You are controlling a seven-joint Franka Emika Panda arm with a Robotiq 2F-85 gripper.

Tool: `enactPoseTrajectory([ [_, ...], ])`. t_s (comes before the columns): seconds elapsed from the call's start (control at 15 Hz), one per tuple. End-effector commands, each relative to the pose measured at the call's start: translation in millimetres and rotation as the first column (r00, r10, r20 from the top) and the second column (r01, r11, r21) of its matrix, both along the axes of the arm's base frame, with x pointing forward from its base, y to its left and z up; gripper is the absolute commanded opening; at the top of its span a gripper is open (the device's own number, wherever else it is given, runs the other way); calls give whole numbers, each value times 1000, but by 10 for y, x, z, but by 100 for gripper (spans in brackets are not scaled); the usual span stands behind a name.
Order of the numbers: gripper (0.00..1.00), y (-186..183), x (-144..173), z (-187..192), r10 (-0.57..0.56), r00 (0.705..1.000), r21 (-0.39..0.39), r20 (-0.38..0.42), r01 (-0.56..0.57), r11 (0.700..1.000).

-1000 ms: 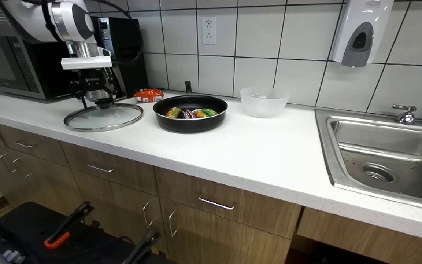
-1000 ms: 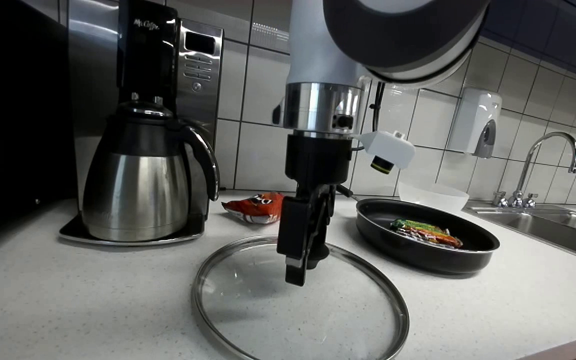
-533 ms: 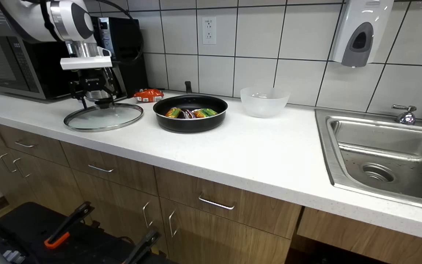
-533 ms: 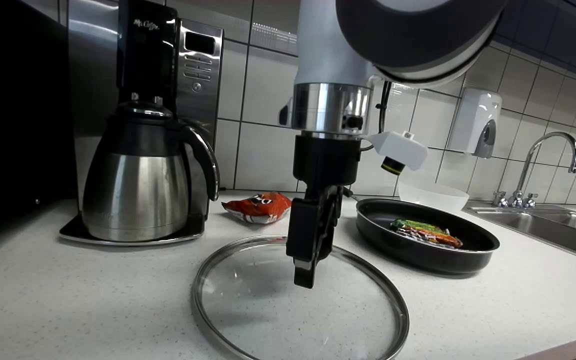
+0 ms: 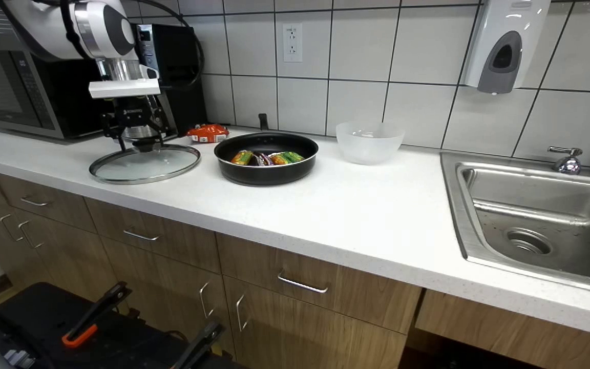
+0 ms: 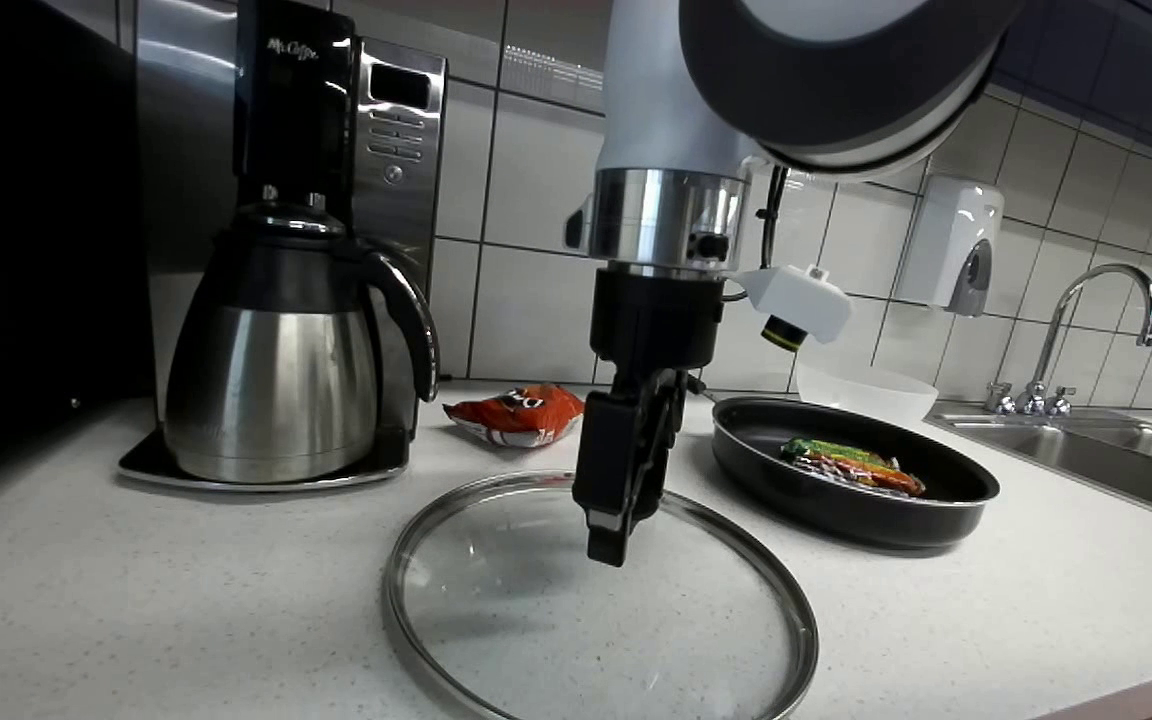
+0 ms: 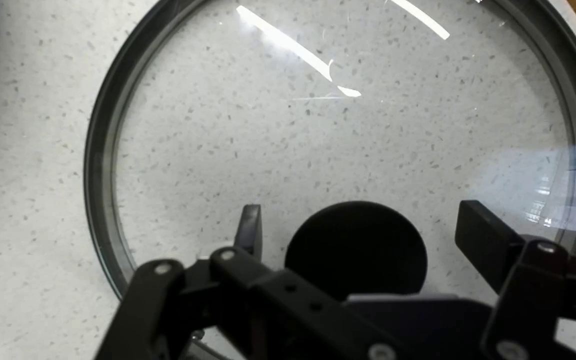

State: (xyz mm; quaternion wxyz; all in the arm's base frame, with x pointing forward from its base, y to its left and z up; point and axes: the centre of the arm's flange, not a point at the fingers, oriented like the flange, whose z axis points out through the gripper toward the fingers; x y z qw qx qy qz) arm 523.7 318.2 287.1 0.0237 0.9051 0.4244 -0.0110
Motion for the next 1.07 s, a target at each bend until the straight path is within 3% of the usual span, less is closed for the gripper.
enactPoseTrajectory([
  [0.0, 100, -71, -1, 73, -13, 999, 0, 37, 13, 1000],
  [0.33, 100, -71, 38, 61, -10, 999, 12, 45, 10, 1000],
  [0.4, 75, -69, 44, 59, -10, 999, 13, 47, 9, 1000],
  [0.47, 74, -63, 51, 51, -8, 999, 16, 49, 7, 1000],
  [0.73, 42, -37, 57, 31, -5, 999, 24, 53, 4, 1000],
  [1.0, 39, -23, 46, 57, -4, 998, 22, 57, 3, 1000],
])
